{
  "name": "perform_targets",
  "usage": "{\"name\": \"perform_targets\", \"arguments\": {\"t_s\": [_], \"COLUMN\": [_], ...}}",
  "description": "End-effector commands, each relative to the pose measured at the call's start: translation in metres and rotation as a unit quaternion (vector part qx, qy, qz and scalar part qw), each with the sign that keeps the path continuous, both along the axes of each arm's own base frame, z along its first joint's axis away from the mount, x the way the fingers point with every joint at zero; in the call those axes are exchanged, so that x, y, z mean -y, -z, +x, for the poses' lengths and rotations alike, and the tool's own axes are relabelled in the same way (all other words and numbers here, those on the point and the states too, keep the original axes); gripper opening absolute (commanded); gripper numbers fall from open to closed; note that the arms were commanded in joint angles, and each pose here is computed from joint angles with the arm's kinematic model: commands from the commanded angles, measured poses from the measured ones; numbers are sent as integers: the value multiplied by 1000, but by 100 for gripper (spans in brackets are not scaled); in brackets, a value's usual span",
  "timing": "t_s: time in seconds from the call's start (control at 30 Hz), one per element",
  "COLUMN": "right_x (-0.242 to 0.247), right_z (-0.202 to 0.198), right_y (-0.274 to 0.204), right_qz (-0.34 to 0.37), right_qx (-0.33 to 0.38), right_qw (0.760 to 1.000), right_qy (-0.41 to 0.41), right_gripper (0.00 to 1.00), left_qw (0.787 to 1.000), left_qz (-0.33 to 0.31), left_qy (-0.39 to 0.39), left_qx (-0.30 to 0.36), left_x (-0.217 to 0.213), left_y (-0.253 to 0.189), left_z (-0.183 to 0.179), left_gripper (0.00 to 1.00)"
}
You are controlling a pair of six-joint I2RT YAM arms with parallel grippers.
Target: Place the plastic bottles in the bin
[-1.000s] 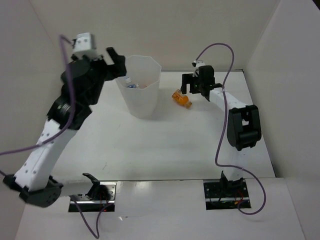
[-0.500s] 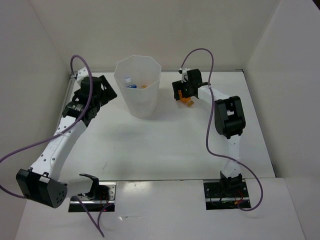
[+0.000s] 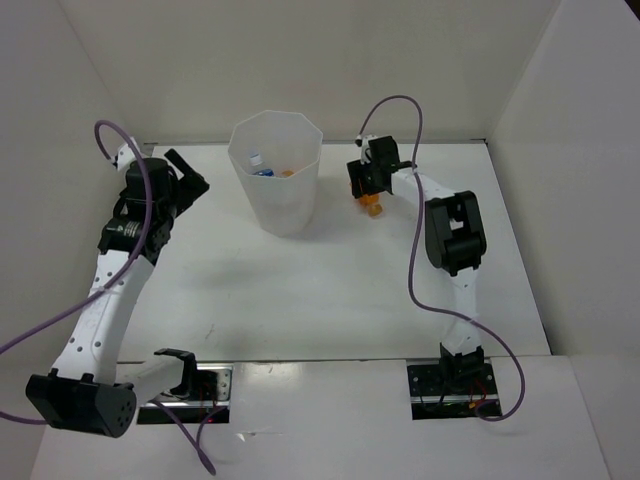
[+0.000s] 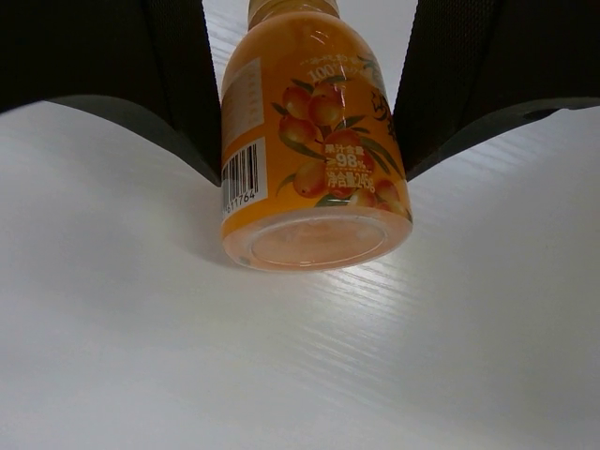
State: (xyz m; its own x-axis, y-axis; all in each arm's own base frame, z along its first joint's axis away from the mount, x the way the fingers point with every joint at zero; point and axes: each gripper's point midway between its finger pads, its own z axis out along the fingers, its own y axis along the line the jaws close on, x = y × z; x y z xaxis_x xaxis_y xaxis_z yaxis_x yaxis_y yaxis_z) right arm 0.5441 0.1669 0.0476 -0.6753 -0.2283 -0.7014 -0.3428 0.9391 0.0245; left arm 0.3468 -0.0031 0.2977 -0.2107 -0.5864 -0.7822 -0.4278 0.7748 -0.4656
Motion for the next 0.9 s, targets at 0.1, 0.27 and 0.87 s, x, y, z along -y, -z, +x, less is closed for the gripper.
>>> {"name": "perform_targets", "arguments": {"t_s": [0.1, 0.27, 0.87], "right_x": [-12, -35, -266], "right_z": [-5, -72, -94], "right_y": [-203, -368, -387], "right_qz": [79, 169, 276], "right_qx": [183, 346, 306], "right_qw": [980, 922, 882], "right_qy": [2, -44, -229], "right_gripper": [51, 51, 60], "left_qw": [999, 998, 997], "left_qz": [-13, -17, -13], "left_qy": [10, 26, 38], "left_qx": [37, 58, 72], "left_x": [3, 8, 10], "left_y": [-18, -31, -45], "left_z": [4, -2, -4], "left_gripper": [99, 99, 99]}}
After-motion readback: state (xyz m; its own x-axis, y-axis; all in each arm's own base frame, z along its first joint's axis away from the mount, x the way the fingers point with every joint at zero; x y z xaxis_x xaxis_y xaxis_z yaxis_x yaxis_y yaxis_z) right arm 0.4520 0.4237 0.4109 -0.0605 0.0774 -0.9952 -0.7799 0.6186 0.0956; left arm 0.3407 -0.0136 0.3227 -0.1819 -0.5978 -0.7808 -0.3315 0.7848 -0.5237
